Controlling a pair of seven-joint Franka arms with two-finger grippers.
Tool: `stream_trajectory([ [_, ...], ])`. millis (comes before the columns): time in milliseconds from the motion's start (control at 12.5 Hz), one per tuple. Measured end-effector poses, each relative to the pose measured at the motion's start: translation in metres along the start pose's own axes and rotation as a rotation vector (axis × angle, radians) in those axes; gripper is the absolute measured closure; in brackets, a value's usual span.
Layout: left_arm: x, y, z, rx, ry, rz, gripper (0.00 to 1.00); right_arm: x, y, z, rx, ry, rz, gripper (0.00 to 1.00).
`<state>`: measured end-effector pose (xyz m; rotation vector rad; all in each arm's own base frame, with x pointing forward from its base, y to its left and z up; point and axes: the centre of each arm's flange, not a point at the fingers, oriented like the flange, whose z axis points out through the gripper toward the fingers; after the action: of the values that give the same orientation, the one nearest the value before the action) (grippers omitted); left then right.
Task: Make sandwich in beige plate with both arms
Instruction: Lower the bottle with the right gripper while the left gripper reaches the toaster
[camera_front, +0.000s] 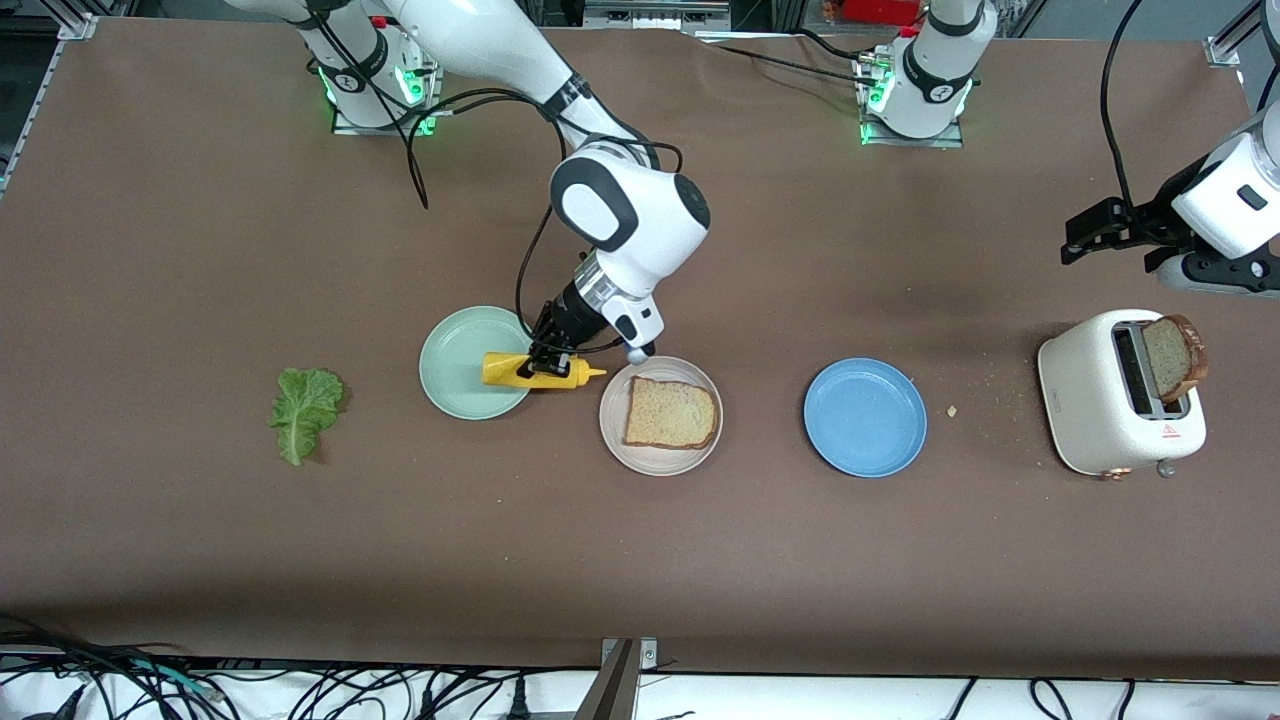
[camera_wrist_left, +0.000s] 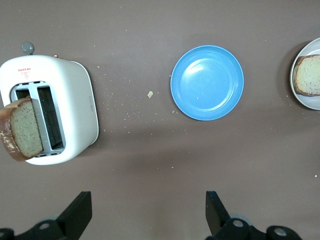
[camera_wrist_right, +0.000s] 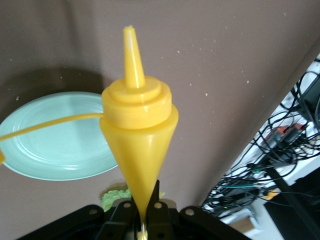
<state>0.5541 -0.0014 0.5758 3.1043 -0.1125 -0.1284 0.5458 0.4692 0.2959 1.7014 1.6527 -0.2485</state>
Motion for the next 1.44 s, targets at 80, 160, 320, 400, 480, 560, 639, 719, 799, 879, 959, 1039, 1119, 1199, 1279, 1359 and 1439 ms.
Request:
stream_trajectory([
  [80, 0.000, -0.001, 0.000, 0.000, 0.001, -0.001, 0.00, -0.014, 0.010, -0.001, 0.044, 0.030, 0.037, 0.93],
  [160, 0.000, -0.003, -0.001, 0.000, 0.003, -0.005, 0.00, -0.029, 0.021, -0.002, 0.099, 0.068, 0.078, 0.93],
  [320, 0.000, -0.014, -0.003, -0.001, 0.007, -0.024, 0.00, -0.060, 0.043, 0.000, 0.201, 0.160, 0.147, 0.93],
  [400, 0.000, -0.024, -0.002, 0.014, 0.003, -0.039, 0.00, -0.075, 0.053, 0.003, 0.253, 0.206, 0.174, 0.93],
  [480, 0.001, -0.034, 0.002, 0.044, -0.007, -0.049, 0.00, -0.090, 0.062, 0.007, 0.301, 0.248, 0.200, 0.93],
  [560, 0.004, -0.043, 0.007, 0.062, -0.018, -0.058, 0.00, -0.105, 0.072, 0.012, 0.347, 0.293, 0.223, 0.93],
  [639, 0.008, -0.053, 0.011, 0.066, -0.025, -0.074, 0.00, -0.121, 0.083, 0.019, 0.401, 0.352, 0.247, 0.93],
  [719, 0.014, -0.067, 0.017, 0.063, -0.031, -0.095, 0.00, -0.139, 0.093, 0.030, 0.468, 0.418, 0.268, 0.93],
  [799, 0.019, -0.082, 0.023, 0.060, -0.041, -0.113, 0.00, -0.159, 0.102, 0.043, 0.531, 0.485, 0.284, 0.93],
  [879, 0.025, -0.102, 0.032, 0.054, -0.052, -0.118, 0.00, -0.182, 0.113, 0.059, 0.586, 0.557, 0.299, 0.93],
  [959, 0.030, -0.123, 0.043, 0.047, -0.060, -0.109, 0.00, -0.204, 0.121, 0.073, 0.629, 0.629, 0.308, 0.93],
  [1039, 0.036, -0.145, 0.055, 0.053, -0.048, -0.111, 0.00, -0.222, 0.127, 0.088, 0.662, 0.697, 0.311, 0.93],
  [1119, 0.041, -0.169, 0.067, 0.067, -0.024, -0.125, 0.00, -0.236, 0.130, 0.100, 0.687, 0.763, 0.306, 0.93],
  [1199, 0.043, -0.190, 0.079, 0.067, -0.012, -0.137, 0.00, -0.246, 0.132, 0.112, 0.708, 0.830, 0.296, 0.93],
  [1279, 0.046, -0.204, 0.092, 0.065, -0.011, -0.146, 0.00, -0.254, 0.132, 0.124, 0.725, 0.900, 0.281, 0.93],
  [1359, 0.050, -0.213, 0.105, 0.064, -0.010, -0.150, 0.00, -0.264, 0.131, 0.140, 0.735, 0.974, 0.262, 0.93],
  [1439, 0.055, -0.218, 0.117, 0.062, -0.009, -0.152, 0.01, -0.274, 0.128, 0.160, 0.739, 1.050, 0.242, 0.93],
])
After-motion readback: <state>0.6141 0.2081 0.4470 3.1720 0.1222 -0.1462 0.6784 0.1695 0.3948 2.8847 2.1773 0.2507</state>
